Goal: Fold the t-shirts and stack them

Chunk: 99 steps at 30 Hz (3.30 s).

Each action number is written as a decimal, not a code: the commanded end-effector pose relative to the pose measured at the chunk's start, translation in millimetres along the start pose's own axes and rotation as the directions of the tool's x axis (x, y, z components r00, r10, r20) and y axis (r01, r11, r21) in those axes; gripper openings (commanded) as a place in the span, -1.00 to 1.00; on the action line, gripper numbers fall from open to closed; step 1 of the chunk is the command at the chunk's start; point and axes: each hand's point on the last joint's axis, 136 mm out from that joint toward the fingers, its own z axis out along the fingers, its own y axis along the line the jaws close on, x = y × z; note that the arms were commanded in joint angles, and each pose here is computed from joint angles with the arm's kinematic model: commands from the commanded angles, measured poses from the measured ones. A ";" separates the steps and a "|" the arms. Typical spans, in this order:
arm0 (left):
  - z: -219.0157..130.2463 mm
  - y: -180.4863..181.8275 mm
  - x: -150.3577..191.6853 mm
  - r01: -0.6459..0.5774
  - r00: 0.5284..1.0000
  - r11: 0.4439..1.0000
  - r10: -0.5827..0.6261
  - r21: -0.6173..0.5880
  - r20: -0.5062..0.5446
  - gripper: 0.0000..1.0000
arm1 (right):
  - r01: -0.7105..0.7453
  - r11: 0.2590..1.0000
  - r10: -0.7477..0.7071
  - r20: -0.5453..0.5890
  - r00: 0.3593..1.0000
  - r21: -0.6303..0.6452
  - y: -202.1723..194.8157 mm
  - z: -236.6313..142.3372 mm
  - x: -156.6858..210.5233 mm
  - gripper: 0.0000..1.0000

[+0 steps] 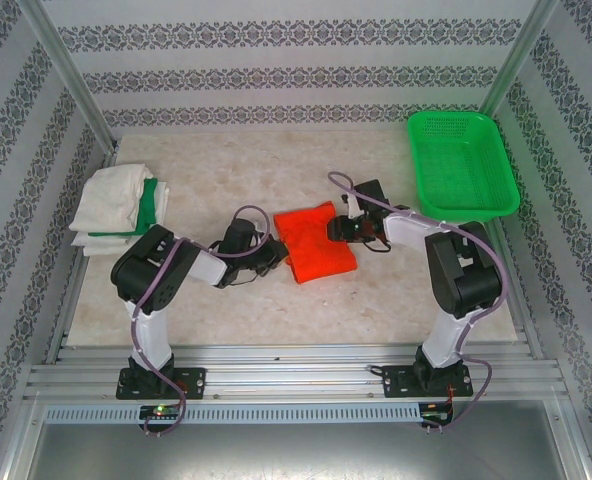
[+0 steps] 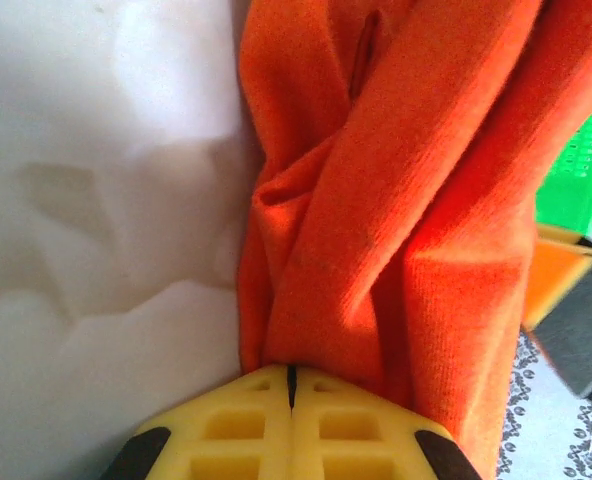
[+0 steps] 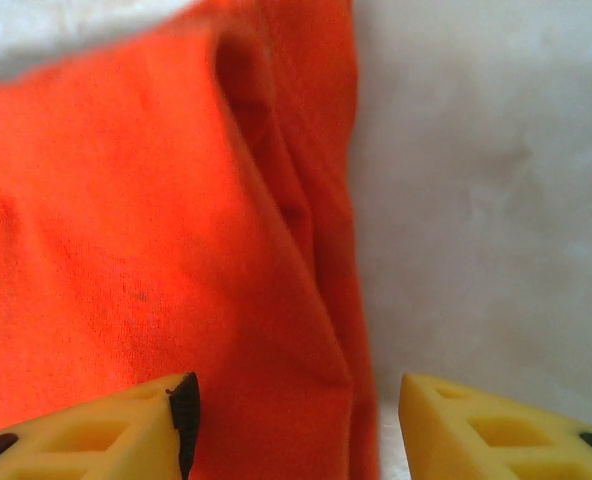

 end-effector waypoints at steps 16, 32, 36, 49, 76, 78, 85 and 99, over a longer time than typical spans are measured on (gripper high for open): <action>-40.1 9.3 -11.4 -0.148 0.971 0.967 0.182 -0.206 0.155 -0.26 | -0.145 0.979 0.149 0.015 0.989 -0.143 -7.0 -6.0 19.9 0.28; -45.9 -4.2 -0.5 -0.161 0.974 0.953 0.195 -0.256 0.113 0.77 | -0.208 0.938 0.234 0.064 0.970 -0.278 63.1 6.3 28.4 -0.11; -34.8 -6.2 4.7 -0.173 0.975 0.951 0.202 -0.256 0.089 0.57 | -0.207 0.940 0.233 0.065 0.970 -0.273 62.9 4.5 33.2 -0.09; -66.0 3.5 -15.2 -0.269 0.935 0.877 0.337 -0.398 0.110 0.59 | -0.187 0.950 0.208 0.061 0.976 -0.250 54.7 10.6 27.7 -0.05; -2.8 -6.5 -9.4 -0.256 0.961 0.934 0.273 -0.251 0.035 -0.14 | -0.192 0.931 0.202 -0.001 0.979 -0.310 73.6 30.3 33.9 -0.03; 0.5 -8.0 -9.5 -0.248 0.964 0.941 0.263 -0.231 0.038 -0.29 | -0.196 0.927 0.204 -0.011 0.979 -0.321 76.8 33.4 35.7 -0.04; 1.3 -4.3 -9.9 -0.268 0.958 0.935 0.284 -0.232 0.040 -0.98 | -0.194 0.929 0.201 -0.010 0.980 -0.316 74.4 32.0 38.6 -0.06; -61.2 -22.3 -49.5 -0.656 0.719 0.684 0.695 -0.320 0.012 -1.00 | 0.096 0.960 -0.022 0.268 0.963 -0.264 78.1 -29.2 8.6 0.86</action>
